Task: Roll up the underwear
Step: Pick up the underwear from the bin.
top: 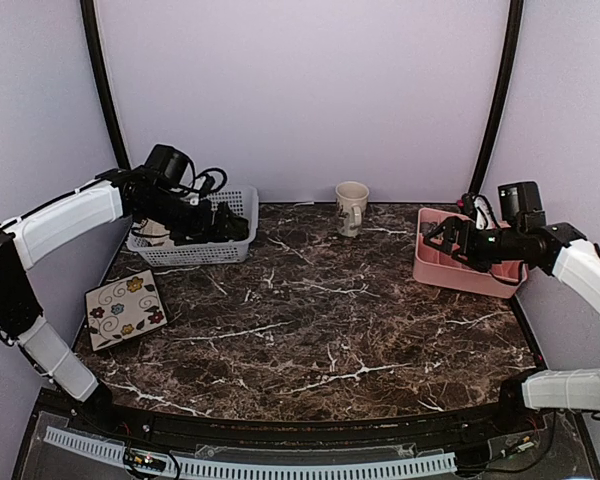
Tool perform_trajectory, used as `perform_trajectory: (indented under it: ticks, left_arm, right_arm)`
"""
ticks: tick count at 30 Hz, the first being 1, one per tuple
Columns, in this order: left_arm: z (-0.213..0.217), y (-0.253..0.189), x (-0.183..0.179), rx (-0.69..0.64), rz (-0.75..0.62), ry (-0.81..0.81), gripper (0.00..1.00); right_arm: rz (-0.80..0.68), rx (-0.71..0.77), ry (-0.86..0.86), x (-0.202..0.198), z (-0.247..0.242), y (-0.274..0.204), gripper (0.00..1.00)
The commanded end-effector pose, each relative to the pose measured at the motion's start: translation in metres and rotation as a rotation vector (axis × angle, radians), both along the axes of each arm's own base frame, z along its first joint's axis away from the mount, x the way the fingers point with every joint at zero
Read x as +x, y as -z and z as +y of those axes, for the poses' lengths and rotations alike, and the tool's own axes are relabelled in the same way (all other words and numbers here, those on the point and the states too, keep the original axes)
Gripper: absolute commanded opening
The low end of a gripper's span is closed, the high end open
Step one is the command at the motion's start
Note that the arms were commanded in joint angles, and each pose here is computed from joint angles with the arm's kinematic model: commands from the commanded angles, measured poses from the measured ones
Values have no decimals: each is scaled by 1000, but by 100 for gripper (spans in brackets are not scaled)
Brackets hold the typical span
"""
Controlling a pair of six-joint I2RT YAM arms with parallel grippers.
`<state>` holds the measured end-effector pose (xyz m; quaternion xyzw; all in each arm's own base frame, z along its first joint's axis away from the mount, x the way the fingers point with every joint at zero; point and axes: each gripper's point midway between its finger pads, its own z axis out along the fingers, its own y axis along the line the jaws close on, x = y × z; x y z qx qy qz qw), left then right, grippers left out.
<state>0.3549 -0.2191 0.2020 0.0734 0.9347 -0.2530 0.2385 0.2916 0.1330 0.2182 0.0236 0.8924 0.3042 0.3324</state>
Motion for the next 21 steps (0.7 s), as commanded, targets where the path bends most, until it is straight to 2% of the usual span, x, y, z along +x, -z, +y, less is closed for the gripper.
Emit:
perform_trajectory:
  ticks: [1,12,21]
  left_arm:
    - [16,-32,27,-13,-64,-66,99]
    - [91,-87,111,21,-228,-263,99]
    - [127,-33,148,154,-139,-326,87]
  right_arm:
    - [-93,10,-22,13,5,-30,100]
    - [-113,-34,-47,26,6,-39,100]
    - [-82,0,-48,39,13,-29,100]
